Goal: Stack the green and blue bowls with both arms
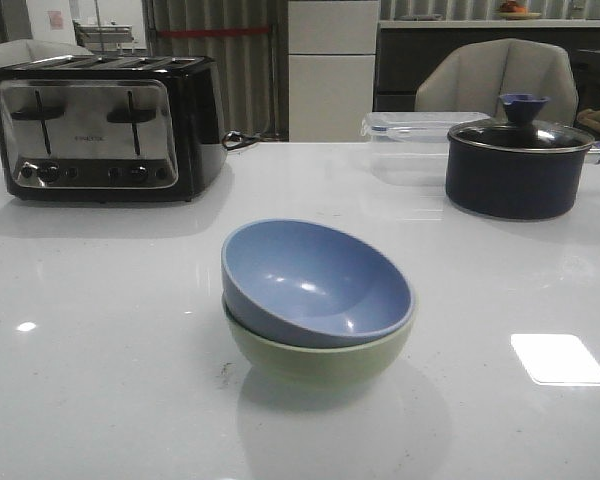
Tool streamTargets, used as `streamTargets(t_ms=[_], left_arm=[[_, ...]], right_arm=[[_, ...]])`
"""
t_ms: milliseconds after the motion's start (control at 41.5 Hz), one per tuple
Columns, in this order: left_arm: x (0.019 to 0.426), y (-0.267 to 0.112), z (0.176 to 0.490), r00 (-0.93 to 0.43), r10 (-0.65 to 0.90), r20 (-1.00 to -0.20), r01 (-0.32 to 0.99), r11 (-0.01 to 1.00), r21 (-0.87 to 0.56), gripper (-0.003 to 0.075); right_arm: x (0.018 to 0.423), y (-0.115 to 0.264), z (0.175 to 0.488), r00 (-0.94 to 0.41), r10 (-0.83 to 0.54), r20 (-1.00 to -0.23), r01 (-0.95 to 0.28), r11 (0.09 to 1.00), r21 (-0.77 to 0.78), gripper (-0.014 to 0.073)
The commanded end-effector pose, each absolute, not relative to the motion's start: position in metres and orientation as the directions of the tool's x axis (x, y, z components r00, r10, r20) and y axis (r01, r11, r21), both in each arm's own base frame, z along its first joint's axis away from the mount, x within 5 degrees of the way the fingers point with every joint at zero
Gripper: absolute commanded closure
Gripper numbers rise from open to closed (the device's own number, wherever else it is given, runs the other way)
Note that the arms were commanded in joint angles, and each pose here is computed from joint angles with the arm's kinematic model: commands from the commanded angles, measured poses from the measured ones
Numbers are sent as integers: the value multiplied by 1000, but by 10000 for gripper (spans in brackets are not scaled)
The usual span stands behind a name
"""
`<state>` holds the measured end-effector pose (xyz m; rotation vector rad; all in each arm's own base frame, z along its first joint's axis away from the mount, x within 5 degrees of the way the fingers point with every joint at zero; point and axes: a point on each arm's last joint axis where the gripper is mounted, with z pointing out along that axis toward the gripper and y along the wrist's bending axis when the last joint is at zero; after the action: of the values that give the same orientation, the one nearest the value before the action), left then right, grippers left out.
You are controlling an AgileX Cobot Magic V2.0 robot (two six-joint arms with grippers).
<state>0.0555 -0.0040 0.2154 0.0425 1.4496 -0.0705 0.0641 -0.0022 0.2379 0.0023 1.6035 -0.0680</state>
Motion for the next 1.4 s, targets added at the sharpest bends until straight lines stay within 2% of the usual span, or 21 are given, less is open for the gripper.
streamTargets(t_ms=[0, 217, 409, 650, 746, 1373], left_arm=[[53, -3, 222, 215, -48, -975, 74, 997, -33, 627], [53, -3, 222, 215, -48, -975, 74, 997, -33, 627], [53, -3, 222, 215, -48, -975, 74, 997, -33, 627], [53, -3, 222, 215, -48, -975, 74, 997, -33, 627], [53, -3, 222, 215, -48, -975, 74, 997, -33, 627], [53, -3, 222, 215, -48, -975, 74, 997, -33, 627]], right_arm=[[59, -5, 237, 104, -62, -993, 93, 994, -52, 529], [55, -5, 207, 89, -60, -994, 88, 995, -52, 529], [55, -5, 207, 92, -61, -994, 91, 995, -52, 529], [54, -4, 213, 158, -63, -985, 73, 996, -52, 529], [54, -3, 214, 172, -22, -985, 58, 998, -12, 529], [54, 0, 215, 187, -18, -982, 8, 1000, -17, 529]])
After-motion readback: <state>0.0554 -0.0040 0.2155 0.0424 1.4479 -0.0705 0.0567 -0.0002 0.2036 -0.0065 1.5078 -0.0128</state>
